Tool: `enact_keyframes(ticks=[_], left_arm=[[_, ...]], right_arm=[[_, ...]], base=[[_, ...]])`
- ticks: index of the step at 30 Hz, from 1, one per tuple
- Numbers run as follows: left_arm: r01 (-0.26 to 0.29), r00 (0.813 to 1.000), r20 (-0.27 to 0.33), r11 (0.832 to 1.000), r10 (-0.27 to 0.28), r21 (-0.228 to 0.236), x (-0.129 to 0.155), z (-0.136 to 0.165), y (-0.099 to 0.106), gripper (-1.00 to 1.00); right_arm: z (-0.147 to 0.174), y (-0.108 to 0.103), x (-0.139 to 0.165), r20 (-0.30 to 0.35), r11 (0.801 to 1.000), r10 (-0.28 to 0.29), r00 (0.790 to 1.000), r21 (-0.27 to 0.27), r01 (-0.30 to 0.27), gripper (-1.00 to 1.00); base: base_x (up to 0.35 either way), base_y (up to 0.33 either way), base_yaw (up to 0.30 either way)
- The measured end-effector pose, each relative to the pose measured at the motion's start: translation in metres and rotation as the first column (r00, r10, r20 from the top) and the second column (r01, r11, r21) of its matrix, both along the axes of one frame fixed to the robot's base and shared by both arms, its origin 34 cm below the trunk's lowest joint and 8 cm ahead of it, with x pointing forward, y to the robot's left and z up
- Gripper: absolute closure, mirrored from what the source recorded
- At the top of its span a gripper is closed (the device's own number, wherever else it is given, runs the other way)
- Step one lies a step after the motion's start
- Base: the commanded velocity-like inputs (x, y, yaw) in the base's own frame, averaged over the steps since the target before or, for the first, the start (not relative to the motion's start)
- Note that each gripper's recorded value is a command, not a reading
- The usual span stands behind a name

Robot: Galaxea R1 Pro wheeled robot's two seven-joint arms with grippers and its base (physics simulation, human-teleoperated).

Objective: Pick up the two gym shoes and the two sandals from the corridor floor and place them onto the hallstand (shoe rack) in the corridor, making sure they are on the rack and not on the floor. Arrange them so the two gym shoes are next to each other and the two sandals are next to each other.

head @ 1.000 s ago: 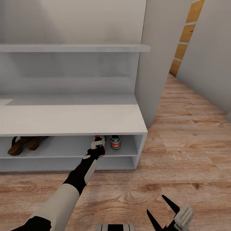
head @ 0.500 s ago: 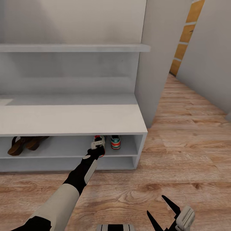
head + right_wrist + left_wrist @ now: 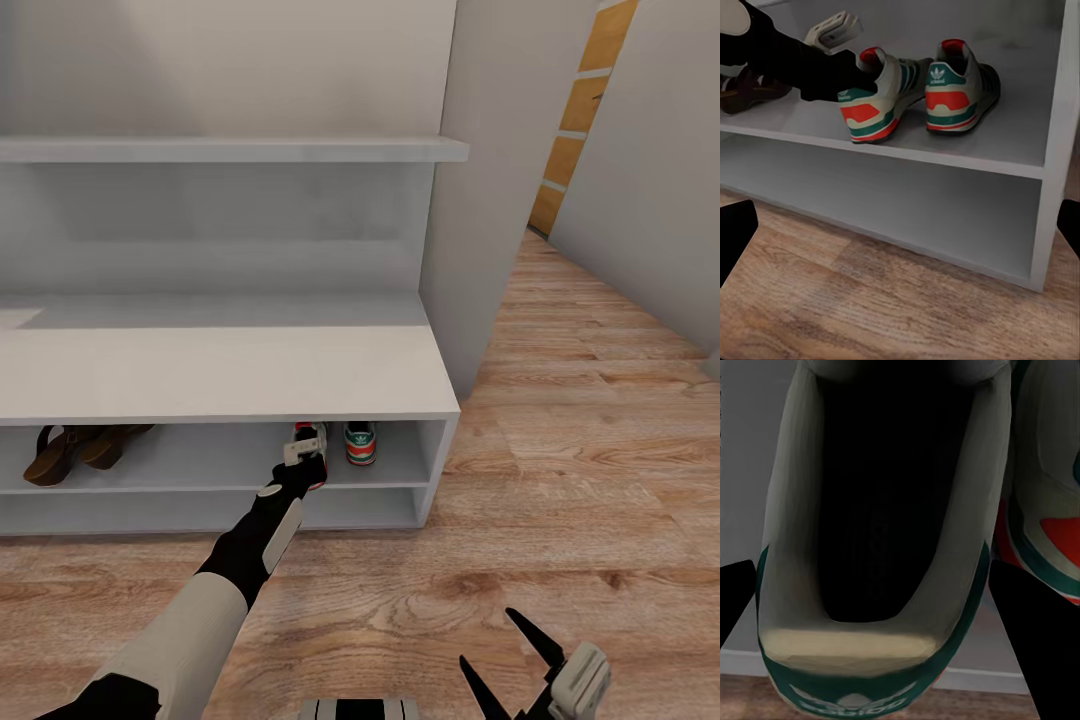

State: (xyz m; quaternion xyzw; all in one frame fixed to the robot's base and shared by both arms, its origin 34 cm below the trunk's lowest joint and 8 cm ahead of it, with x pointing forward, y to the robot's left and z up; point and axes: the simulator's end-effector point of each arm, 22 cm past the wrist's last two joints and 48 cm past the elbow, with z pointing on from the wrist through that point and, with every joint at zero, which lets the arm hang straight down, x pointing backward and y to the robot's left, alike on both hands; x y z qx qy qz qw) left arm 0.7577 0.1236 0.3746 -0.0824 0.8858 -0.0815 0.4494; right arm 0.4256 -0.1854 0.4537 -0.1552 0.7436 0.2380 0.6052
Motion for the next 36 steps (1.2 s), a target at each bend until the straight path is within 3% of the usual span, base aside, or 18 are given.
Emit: enact_keyframes(ticks=[36], left_arm=[[-0.006,1.0,0.016,1.0,0.006,0.0,0.001,0.0,0.001,1.0]], right_arm=[[-0.001,-0.016,0.002,0.001,0.999,-0.032,0.999,-0.019,0.032,-1.0]], base=[[0.0,0.0,0.0]])
